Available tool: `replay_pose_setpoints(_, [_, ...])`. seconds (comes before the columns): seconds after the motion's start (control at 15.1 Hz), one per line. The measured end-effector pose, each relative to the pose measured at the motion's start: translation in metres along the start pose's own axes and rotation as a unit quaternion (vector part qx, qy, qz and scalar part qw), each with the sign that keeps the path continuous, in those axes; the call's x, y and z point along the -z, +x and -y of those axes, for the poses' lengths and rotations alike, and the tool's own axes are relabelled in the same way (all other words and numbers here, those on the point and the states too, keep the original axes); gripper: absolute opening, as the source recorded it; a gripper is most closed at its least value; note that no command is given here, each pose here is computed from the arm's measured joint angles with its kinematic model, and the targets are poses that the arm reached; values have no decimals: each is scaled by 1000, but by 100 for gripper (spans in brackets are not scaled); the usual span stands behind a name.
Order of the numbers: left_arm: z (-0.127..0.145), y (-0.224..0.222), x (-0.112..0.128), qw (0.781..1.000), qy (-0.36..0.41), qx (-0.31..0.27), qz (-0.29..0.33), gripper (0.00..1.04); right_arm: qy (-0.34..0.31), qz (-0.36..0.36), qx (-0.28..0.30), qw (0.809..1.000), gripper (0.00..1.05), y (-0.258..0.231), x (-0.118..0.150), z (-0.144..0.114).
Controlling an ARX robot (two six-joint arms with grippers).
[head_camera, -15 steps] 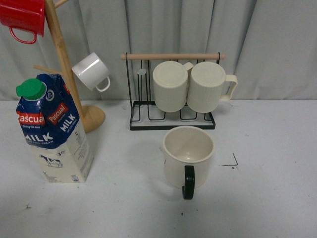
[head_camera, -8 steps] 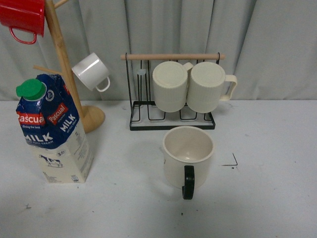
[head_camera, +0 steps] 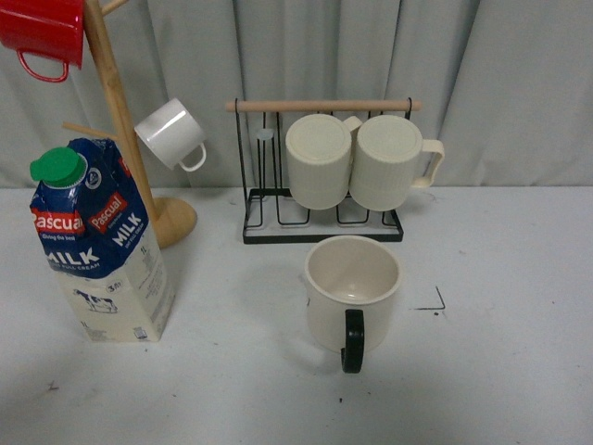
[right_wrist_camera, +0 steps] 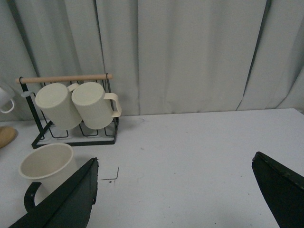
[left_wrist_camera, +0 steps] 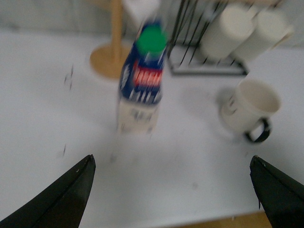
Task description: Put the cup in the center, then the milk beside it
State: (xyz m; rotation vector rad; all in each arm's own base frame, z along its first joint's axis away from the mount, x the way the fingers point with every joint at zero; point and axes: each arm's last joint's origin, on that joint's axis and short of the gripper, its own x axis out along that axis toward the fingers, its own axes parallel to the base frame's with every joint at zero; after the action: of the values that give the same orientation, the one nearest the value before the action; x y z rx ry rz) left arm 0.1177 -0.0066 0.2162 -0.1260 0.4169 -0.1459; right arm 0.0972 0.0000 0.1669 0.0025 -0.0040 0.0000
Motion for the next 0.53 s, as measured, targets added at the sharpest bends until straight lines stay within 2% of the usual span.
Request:
replay_pose_setpoints(0.07, [8,4,-44,997,19,16,77,98,0,0,0,1000,98,0,0,0])
replay_pose_setpoints(0.2, [13,36,-74,993,29,26,107,98,0,0,0,1000,98,0,0,0])
replay_pose_setpoints(0.4, [20,93,-83,992,67,41,103,98,0,0,0,1000,98,0,0,0])
replay_pose_setpoints(0.53, [17,117,-75,991,86,42,92,98,0,0,0,1000,98,0,0,0])
